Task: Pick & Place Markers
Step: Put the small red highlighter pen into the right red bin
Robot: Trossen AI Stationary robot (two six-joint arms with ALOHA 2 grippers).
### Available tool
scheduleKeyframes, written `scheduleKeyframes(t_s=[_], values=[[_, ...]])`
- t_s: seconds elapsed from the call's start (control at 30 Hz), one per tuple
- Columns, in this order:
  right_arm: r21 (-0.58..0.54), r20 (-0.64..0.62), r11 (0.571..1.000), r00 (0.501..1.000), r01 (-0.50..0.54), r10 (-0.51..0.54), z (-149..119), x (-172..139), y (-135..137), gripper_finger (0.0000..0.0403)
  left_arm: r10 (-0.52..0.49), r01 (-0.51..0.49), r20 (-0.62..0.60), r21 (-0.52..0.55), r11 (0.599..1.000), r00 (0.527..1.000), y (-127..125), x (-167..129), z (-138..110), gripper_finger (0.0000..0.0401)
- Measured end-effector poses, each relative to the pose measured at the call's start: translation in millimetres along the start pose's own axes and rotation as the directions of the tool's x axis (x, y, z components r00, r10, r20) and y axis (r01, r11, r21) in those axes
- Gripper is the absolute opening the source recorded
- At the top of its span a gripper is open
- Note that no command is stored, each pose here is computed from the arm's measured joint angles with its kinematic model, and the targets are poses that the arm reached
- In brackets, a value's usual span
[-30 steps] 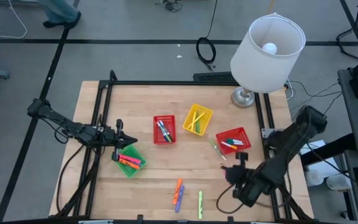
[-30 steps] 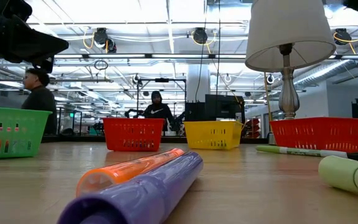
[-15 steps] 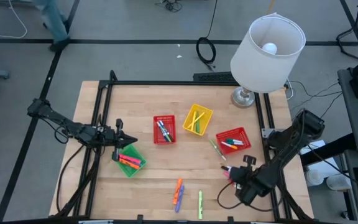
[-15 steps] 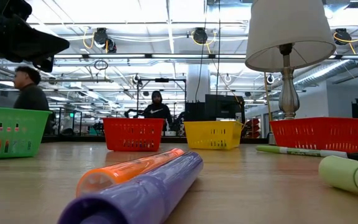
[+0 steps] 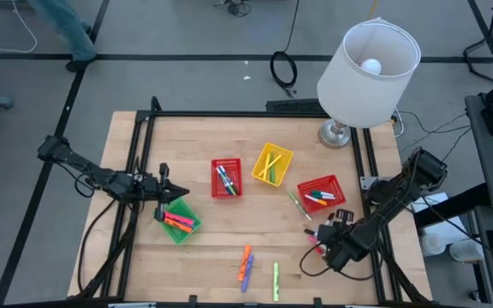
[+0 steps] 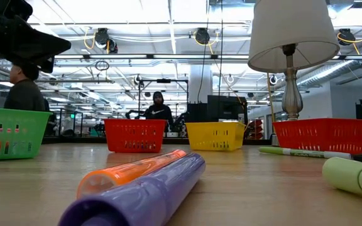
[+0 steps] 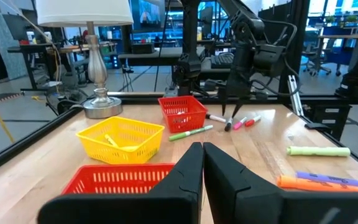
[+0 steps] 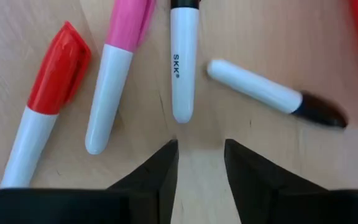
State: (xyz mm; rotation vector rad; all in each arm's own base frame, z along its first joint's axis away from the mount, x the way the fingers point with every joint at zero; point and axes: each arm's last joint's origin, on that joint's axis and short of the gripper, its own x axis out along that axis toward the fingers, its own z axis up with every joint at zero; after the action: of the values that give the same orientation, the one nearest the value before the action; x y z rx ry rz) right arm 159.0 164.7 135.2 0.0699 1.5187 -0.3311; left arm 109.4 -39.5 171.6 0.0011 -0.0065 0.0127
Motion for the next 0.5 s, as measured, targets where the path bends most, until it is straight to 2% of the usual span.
scheduleKeyframes(t_s=[0.3,0.5], values=[[-0.034,0.031,0.997,0.997,-0.066,0.067,2.1,-5.8,-1.2,0.0107,0.001,-0.001,-0.007,0.002,1.0,1.0,0.0,0.0,-0.7,0.0021],[-0.019,0.132,0.972,0.963,-0.233,0.233,8.7,-24.6,1.1,0.0101,0.001,-0.001,-0.007,-0.002,1.0,1.0,0.0,0.0,-0.7,0.0021]])
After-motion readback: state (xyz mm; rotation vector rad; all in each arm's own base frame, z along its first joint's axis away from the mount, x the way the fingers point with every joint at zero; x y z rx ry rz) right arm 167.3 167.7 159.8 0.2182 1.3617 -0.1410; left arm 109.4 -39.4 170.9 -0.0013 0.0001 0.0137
